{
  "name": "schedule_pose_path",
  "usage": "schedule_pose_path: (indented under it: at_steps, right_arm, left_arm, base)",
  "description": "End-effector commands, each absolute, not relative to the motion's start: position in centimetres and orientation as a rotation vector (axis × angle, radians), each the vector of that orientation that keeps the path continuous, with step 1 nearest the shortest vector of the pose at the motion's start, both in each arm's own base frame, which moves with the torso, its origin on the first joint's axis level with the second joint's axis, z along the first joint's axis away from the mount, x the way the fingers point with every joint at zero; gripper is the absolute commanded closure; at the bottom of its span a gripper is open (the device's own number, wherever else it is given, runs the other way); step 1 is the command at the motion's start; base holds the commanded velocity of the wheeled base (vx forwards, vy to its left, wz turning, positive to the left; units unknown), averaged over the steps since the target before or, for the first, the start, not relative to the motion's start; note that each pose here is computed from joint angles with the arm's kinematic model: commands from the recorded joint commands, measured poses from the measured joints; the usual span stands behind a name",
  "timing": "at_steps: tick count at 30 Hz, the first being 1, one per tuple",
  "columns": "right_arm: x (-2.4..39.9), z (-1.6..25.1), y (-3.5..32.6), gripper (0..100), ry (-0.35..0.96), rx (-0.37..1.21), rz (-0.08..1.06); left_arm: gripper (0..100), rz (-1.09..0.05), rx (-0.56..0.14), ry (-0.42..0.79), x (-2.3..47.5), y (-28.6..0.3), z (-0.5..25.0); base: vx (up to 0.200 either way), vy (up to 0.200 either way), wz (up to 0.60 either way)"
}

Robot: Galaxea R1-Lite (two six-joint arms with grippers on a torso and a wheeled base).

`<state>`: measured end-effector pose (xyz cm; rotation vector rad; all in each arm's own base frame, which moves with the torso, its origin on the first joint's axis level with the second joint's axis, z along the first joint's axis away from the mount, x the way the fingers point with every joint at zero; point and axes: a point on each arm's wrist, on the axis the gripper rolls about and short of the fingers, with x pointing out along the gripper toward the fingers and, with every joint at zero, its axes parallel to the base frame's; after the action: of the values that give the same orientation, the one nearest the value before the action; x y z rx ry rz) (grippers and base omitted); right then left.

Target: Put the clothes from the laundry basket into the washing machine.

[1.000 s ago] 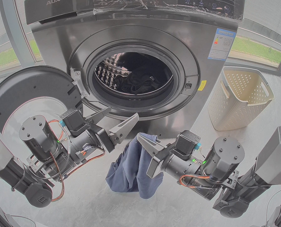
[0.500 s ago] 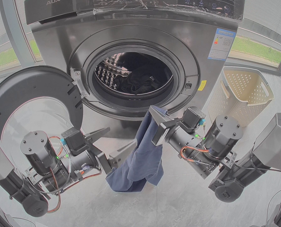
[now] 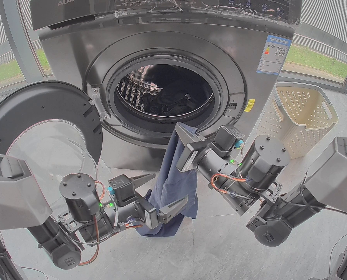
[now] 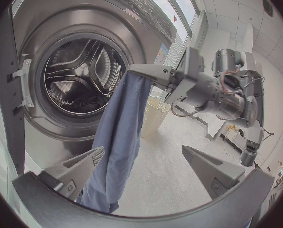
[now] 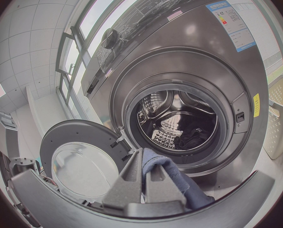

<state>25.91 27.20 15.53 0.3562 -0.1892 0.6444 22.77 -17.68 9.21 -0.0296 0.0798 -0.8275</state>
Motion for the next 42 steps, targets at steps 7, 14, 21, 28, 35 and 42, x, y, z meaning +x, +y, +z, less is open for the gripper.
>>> schedule_pose_path:
  at_steps: [7,14,21,28,35,42]
  right_arm:
    - [25.8,15.6,27.3,100,-0.195,0.358,0.651]
    - [25.4,15.5,27.7,100,-0.193,0.356,0.664]
    - [25.2,15.6,27.7,100,-0.199,0.36,0.669]
    - [25.0,15.2,27.5,100,-0.184,0.352,0.668]
    - [25.3,15.0,27.1,100,-0.178,0.35,0.655]
    - [25.3,15.1,26.9,100,-0.192,0.362,0.654]
  left_arm:
    - [0,-0.79,-0.036,0.071,25.9,-18.9,7.9]
    - [0,-0.781,-0.04,0.065,26.9,-19.3,7.4]
    - [0,-0.744,-0.04,0.062,28.6,-20.0,6.3]
    - [100,-0.708,-0.044,0.035,29.0,-20.2,6.7]
    - [100,-0.707,-0.062,-0.034,27.5,-19.2,9.9]
    - [100,-0.716,-0.052,-0.029,22.7,-15.8,12.2]
  base:
    - [0.0,0.0,0.0]
    - [0.0,0.0,0.0]
    - [0.0,0.0,0.0]
    - [0.0,0.0,0.0]
    - [0.0,0.0,0.0]
    - [0.0,0.0,0.0]
